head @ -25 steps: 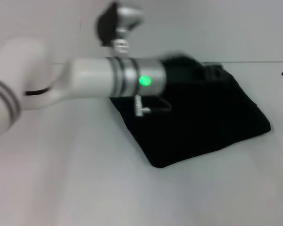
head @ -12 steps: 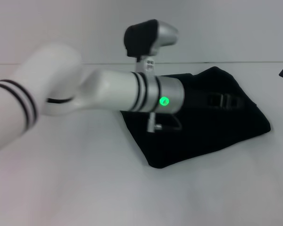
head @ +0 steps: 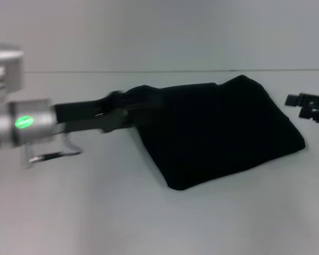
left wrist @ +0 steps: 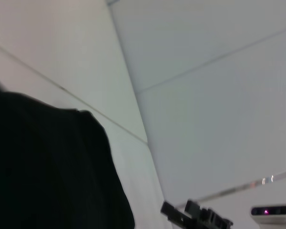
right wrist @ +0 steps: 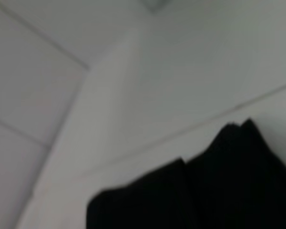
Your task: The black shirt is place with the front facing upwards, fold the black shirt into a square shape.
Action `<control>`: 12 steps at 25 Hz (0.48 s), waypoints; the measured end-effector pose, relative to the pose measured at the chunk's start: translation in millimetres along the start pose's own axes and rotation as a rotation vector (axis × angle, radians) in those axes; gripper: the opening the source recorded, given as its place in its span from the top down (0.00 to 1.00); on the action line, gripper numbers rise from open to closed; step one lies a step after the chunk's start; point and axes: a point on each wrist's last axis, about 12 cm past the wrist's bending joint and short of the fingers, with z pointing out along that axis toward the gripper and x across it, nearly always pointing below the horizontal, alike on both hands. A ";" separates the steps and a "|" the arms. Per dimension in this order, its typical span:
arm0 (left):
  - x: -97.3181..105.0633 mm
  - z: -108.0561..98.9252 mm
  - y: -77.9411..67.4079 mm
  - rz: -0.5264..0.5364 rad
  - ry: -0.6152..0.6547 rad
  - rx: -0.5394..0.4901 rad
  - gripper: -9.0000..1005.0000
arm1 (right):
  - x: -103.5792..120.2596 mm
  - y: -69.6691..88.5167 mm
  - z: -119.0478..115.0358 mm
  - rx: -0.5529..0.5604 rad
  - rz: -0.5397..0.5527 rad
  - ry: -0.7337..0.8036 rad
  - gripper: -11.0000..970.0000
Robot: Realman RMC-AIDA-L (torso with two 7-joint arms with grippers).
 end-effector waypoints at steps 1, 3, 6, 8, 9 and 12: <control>3.3 -14.6 6.8 -0.022 -0.018 -0.003 0.45 | -3.8 2.8 3.8 0.017 -0.009 0.033 0.16; 9.9 -33.7 15.3 -0.046 -0.055 -0.002 0.41 | -14.1 11.8 13.7 0.056 -0.037 0.108 0.16; 19.8 -56.8 23.0 -0.055 -0.117 0.013 0.34 | -26.0 26.9 30.6 0.118 -0.081 0.206 0.16; 23.8 -66.0 24.7 -0.049 -0.141 0.027 0.30 | -32.3 38.2 42.9 0.153 -0.119 0.254 0.16; 24.8 -67.7 25.0 -0.047 -0.143 0.030 0.26 | -34.4 43.0 48.7 0.170 -0.136 0.269 0.16; 27.1 -70.2 25.0 -0.038 -0.142 0.038 0.13 | -35.5 54.7 64.8 0.209 -0.175 0.311 0.16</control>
